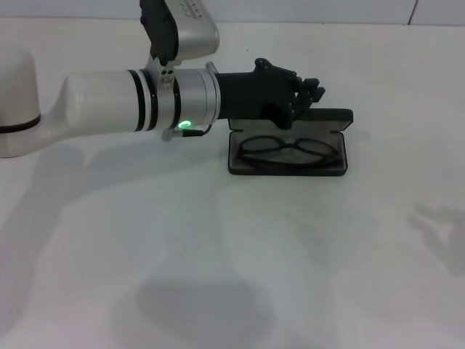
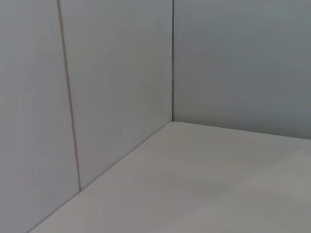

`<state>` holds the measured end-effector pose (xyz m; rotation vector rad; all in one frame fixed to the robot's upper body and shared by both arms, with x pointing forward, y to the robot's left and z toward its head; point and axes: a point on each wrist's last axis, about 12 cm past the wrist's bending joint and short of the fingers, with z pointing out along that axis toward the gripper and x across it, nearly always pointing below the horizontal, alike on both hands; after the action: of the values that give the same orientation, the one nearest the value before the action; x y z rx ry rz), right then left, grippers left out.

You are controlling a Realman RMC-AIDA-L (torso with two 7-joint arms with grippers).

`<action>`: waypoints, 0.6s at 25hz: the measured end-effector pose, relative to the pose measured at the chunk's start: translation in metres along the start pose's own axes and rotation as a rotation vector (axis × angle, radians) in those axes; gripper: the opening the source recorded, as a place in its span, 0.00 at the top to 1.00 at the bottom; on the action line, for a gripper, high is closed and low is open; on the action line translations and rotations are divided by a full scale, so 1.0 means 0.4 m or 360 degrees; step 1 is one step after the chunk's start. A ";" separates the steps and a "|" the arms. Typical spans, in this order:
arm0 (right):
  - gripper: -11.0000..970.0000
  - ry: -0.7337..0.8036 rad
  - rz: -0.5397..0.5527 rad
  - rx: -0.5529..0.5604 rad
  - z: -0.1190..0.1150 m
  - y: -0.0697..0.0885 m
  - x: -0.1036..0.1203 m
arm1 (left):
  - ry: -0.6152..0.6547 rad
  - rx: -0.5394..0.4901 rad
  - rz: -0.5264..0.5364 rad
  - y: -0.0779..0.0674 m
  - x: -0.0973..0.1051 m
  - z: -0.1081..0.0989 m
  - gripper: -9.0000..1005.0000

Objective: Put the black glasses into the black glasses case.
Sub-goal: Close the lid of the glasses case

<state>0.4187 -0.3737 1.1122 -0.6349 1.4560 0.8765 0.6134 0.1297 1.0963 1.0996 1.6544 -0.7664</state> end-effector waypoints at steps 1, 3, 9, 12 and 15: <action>0.77 0.0002 0.0000 -0.0002 0.001 -0.001 0.000 | 0.0002 -0.0007 0.0000 0.001 0.000 0.000 0.87; 0.77 0.0017 0.0000 -0.0010 0.005 -0.002 0.002 | 0.0006 -0.0020 0.0000 0.003 0.001 0.000 0.86; 0.76 0.0017 0.0027 -0.0019 0.015 -0.007 0.011 | 0.0017 -0.0029 -0.0008 0.004 0.006 0.000 0.85; 0.76 0.0015 0.0037 -0.0027 0.021 -0.008 0.016 | 0.0046 -0.0047 -0.0011 0.006 0.014 0.000 0.83; 0.76 0.0024 0.0046 -0.0035 0.026 -0.010 0.020 | 0.0075 -0.0068 -0.0021 0.007 0.025 0.000 0.81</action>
<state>0.4271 -0.3667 1.1043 -0.6395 1.4743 0.9133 0.6146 0.1340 1.0868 1.0849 1.7115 -0.7155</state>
